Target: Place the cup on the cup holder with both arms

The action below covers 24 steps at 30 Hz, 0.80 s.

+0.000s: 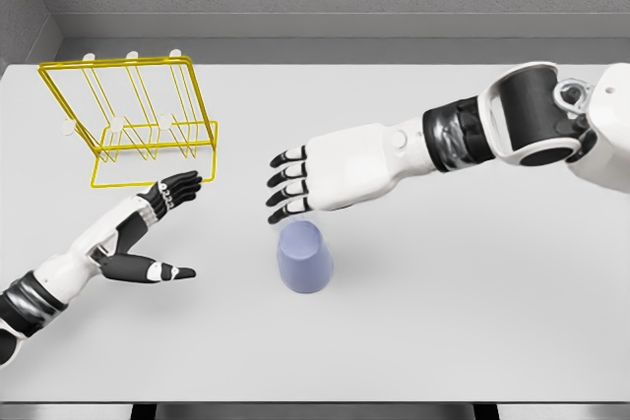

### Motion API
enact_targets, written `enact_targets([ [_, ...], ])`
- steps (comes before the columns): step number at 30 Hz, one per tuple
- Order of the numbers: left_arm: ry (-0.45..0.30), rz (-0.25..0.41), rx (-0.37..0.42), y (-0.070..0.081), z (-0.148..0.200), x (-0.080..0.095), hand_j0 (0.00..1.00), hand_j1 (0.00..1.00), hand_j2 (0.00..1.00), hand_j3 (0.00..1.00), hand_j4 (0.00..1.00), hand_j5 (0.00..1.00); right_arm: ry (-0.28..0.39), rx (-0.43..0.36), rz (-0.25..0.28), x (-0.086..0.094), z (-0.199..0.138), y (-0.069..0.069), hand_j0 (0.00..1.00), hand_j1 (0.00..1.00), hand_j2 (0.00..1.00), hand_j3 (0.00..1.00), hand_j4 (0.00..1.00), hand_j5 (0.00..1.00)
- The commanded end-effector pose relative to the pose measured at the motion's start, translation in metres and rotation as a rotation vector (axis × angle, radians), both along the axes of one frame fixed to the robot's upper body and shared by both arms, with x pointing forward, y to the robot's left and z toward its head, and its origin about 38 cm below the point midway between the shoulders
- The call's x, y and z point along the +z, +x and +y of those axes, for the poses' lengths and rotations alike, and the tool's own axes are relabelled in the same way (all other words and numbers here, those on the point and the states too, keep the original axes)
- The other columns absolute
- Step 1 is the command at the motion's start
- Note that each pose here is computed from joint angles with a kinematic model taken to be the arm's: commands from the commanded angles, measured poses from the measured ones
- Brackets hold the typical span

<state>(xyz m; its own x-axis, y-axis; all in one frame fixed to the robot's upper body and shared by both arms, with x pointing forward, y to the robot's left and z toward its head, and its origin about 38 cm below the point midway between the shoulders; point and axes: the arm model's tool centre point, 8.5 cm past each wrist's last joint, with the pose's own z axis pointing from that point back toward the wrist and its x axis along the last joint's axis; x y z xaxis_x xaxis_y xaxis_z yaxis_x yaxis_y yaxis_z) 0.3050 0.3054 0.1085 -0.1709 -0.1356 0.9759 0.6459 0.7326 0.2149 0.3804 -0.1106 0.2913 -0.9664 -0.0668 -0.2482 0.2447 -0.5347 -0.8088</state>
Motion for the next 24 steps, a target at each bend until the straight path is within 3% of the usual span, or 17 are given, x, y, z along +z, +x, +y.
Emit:
enact_targets([
  [1,0.003,0.001,-0.002,0.000,-0.001,-0.001,1.00,1.00,1.00,1.00,1.00,1.00,0.059,-0.016,0.002,0.015,-0.004,0.003,1.00,1.00,1.00,1.00,1.00,1.00],
  [3,0.000,0.000,-0.002,0.000,-0.002,-0.001,1.00,1.00,1.00,1.00,1.00,1.00,0.088,-0.066,-0.004,0.028,-0.023,0.008,1.00,1.00,1.00,1.00,1.00,1.00],
  [6,0.000,-0.004,-0.003,0.002,-0.003,0.001,1.00,1.00,1.00,1.00,1.00,1.00,0.080,-0.136,-0.011,0.032,-0.051,0.014,1.00,1.00,1.00,1.00,1.00,1.00],
  [7,-0.007,-0.005,-0.005,0.002,-0.006,0.000,1.00,1.00,1.00,1.00,1.00,1.00,0.098,-0.190,-0.014,0.042,-0.072,0.017,1.00,1.00,1.00,1.00,1.00,1.00],
  [11,0.017,0.014,-0.023,0.006,-0.019,-0.005,1.00,1.00,1.00,1.00,1.00,1.00,0.207,-0.360,0.081,0.058,-0.140,0.013,1.00,1.00,1.00,1.00,1.00,1.00],
  [14,0.052,0.019,-0.042,0.011,-0.029,-0.008,1.00,1.00,1.00,1.00,1.00,1.00,0.358,-0.498,0.151,0.062,-0.186,0.022,1.00,1.00,1.00,1.00,1.00,1.00],
  [17,0.082,-0.001,-0.062,0.011,-0.032,-0.008,1.00,1.00,1.00,1.00,1.00,1.00,0.488,-0.581,0.185,0.054,-0.219,0.015,1.00,1.00,1.00,1.00,1.00,1.00],
  [20,0.103,0.000,-0.067,0.015,-0.041,-0.009,1.00,1.00,1.00,1.00,1.00,1.00,0.549,-0.608,0.236,0.040,-0.228,0.010,1.00,1.00,1.00,1.00,1.00,1.00],
  [23,0.118,-0.013,-0.085,0.014,-0.047,-0.011,1.00,1.00,1.00,1.00,1.00,1.00,0.635,-0.598,0.336,0.035,-0.227,0.007,1.00,1.00,1.00,1.00,1.00,1.00],
  [24,0.132,-0.015,-0.089,0.013,-0.048,-0.012,1.00,1.00,1.00,1.00,1.00,1.00,0.655,-0.599,0.374,0.021,-0.222,0.009,1.00,1.00,1.00,1.00,1.00,1.00],
])
